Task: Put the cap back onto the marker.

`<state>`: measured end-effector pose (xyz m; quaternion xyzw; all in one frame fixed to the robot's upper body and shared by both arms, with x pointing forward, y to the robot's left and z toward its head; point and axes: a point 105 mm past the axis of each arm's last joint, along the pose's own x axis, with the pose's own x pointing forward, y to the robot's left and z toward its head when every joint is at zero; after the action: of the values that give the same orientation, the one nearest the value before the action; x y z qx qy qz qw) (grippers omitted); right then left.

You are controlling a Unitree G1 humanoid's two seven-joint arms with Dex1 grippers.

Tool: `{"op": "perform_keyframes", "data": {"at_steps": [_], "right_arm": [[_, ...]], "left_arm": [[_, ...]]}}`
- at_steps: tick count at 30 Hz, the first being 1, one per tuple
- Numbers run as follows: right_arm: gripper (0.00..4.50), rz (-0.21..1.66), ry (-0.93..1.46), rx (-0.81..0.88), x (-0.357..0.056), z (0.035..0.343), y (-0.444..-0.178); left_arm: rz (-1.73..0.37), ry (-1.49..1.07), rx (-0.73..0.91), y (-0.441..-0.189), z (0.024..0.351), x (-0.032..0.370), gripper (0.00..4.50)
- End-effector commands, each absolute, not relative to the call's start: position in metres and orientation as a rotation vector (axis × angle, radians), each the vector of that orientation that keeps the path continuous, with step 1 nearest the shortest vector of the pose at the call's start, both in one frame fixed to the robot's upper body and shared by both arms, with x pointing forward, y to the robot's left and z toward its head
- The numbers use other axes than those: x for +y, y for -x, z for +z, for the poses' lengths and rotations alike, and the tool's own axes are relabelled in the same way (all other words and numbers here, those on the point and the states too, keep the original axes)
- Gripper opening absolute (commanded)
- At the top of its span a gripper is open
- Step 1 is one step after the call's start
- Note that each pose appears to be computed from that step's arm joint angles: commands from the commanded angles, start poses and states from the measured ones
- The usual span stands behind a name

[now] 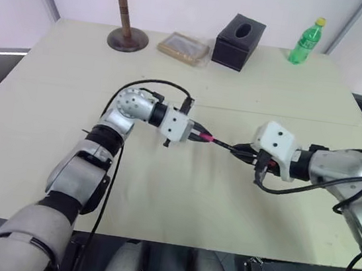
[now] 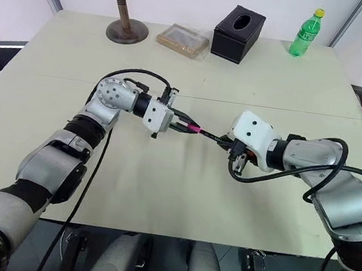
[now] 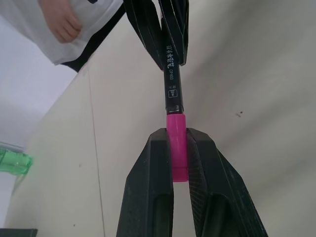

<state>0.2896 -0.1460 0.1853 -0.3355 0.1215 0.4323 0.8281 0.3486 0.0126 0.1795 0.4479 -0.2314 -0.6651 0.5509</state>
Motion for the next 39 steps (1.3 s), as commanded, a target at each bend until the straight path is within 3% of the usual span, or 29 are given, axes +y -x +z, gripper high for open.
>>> {"op": "perform_keyframes", "data": {"at_steps": [1,19,39], "right_arm": [[0.05,0.946,0.725,0.212,-0.135,0.192,-0.287],[0.05,0.977,0.723,0.225,-0.122,0.189,-0.285],[0.05,1.009,0.803,0.219,-0.109,0.183,-0.285]], "left_arm": [[-1.552,-1.113,-0.636,-0.346,0.189,-0.001,0.0],[-1.466,-1.058,-0.757,-0.345,0.194,-0.009,0.0],[-1.578,-0.956,-0.686,-0.341,0.196,-0.012,0.0]]}}
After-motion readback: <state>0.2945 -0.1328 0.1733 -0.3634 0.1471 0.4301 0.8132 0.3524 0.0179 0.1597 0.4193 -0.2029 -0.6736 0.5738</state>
